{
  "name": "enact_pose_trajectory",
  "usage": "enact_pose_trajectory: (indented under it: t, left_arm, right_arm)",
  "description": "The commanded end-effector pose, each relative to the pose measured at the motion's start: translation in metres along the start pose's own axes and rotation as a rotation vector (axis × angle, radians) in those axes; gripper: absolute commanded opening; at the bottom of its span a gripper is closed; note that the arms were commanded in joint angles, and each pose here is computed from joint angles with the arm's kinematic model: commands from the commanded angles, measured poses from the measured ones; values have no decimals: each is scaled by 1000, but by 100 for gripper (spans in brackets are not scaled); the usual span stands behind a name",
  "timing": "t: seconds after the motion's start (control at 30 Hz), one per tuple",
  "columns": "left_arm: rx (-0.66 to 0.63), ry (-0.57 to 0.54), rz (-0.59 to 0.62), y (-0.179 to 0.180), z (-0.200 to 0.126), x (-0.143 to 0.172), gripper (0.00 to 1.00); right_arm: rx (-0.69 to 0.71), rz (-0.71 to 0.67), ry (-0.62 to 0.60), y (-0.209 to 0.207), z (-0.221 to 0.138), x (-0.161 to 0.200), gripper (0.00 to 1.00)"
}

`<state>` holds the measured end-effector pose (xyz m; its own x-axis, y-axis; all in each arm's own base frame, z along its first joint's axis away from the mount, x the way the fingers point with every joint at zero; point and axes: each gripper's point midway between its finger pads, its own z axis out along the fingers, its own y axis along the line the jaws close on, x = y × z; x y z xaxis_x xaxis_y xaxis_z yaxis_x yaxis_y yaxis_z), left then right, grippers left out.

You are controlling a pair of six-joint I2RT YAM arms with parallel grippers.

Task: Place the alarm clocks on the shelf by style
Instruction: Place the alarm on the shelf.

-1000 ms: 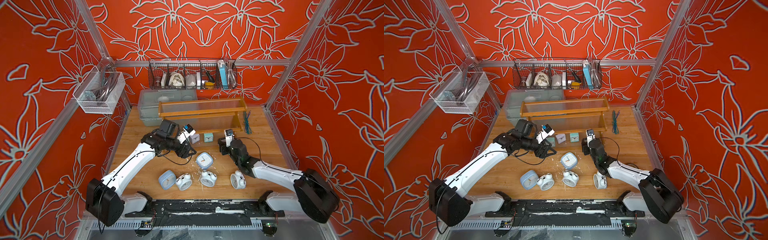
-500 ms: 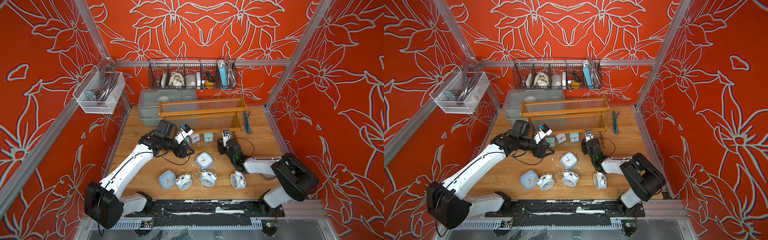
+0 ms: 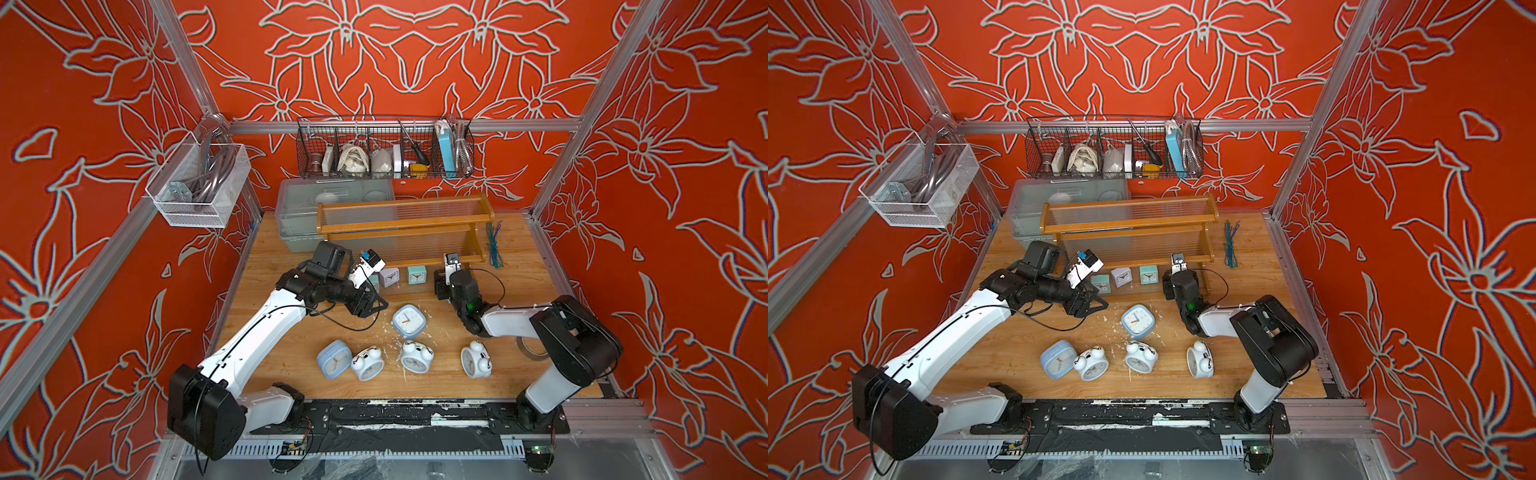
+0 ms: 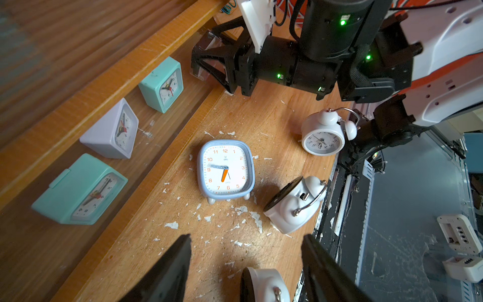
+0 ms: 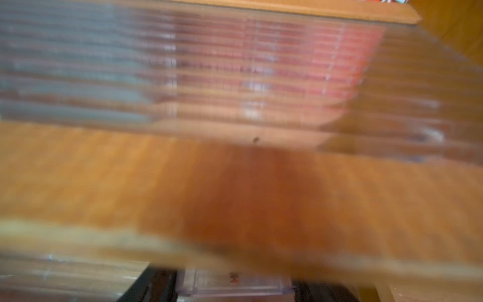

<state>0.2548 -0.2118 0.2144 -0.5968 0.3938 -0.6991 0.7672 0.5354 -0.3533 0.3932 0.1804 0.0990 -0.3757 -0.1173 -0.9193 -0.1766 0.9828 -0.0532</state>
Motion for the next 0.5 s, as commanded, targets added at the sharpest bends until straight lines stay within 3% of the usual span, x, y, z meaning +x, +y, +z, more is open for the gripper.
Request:
enact_pose_trajectory:
  t: [0.0, 0.47]
  left_arm:
    - [15, -17, 0, -3, -3, 0, 68]
    - [14, -17, -2, -3, -5, 1, 68]
  right_arm:
    - [39, 23, 25, -7, 7, 1, 39]
    - [63, 16, 71, -9, 21, 19, 41]
